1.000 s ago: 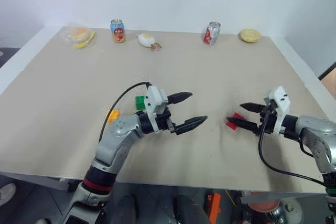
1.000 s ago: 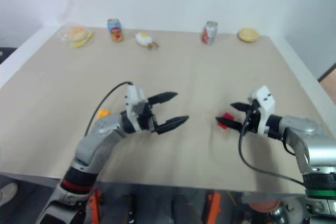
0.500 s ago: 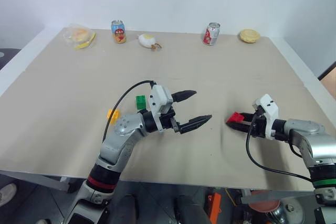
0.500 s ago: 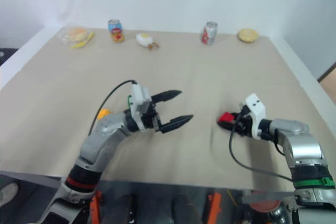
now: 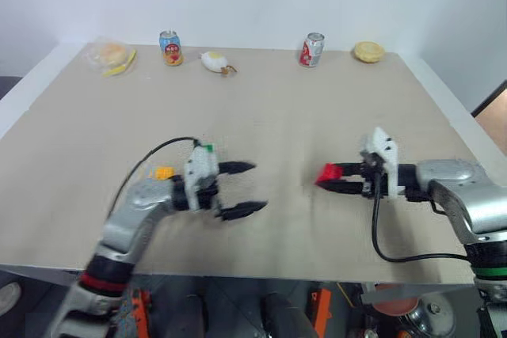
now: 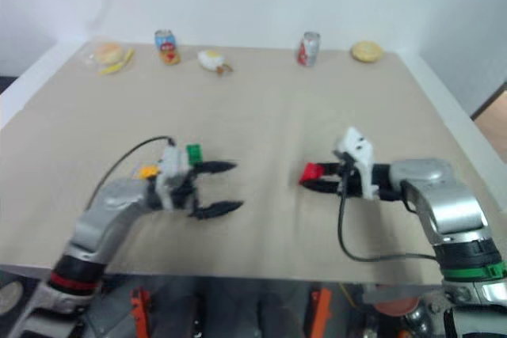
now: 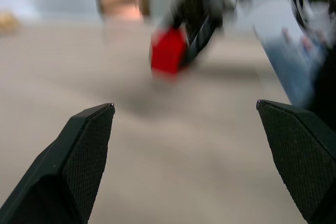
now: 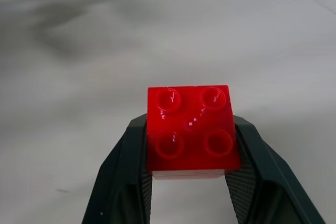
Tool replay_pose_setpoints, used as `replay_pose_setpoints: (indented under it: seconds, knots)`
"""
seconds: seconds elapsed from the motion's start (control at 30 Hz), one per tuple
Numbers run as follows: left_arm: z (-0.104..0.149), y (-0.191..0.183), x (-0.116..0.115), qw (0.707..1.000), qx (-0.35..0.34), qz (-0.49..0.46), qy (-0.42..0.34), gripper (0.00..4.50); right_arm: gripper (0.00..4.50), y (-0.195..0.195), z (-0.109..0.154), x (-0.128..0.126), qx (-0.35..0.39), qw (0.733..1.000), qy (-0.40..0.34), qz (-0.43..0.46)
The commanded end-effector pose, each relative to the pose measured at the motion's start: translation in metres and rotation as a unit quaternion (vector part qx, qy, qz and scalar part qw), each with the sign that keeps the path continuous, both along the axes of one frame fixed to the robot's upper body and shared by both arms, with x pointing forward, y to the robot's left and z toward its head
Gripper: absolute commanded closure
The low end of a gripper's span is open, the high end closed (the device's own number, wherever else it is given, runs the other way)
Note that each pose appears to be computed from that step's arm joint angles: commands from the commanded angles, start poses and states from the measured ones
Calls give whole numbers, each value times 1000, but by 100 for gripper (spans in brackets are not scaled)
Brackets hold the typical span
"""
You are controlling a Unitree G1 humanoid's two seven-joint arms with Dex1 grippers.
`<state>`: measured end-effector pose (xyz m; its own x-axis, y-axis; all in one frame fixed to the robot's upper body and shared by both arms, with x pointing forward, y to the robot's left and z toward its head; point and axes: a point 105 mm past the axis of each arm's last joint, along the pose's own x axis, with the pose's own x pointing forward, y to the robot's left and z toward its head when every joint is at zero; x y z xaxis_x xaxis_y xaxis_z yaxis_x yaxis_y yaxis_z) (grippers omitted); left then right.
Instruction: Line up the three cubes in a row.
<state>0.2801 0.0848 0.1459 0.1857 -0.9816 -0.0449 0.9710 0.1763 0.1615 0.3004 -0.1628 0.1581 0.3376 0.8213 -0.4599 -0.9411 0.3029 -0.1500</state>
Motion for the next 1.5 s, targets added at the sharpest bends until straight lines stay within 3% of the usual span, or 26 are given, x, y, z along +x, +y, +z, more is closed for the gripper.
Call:
replay_pose_setpoints:
  seconds: [0.03,0.2,0.53,0.57,0.77,0.9,1.1,1.23,1.5]
  knots:
    - [10,17,-5,999,13,-21,-28,0,322,17,-6,-5,-30,998,-12,60]
    - [7,31,-9,998,41,-27,-30,0,322,20,-32,-2,-68,993,-8,96]
    - [10,28,-13,999,26,-17,-32,0,322,23,-40,3,-72,990,-23,123]
    - [10,28,-12,999,23,-13,-32,0,217,24,-39,3,-67,990,-25,125]
    - [22,34,5,999,9,37,-35,0,4,31,-14,-3,-22,990,-26,137]
    - [39,50,30,997,15,66,-41,0,4,37,15,-6,25,989,-37,139]
    - [54,69,75,991,86,90,-48,0,4,45,41,0,47,989,-69,118]
    - [49,71,97,985,155,71,-37,0,4,55,44,-6,55,989,-73,118]
    - [34,61,117,971,234,43,0,0,4,59,48,-12,65,990,-89,90]
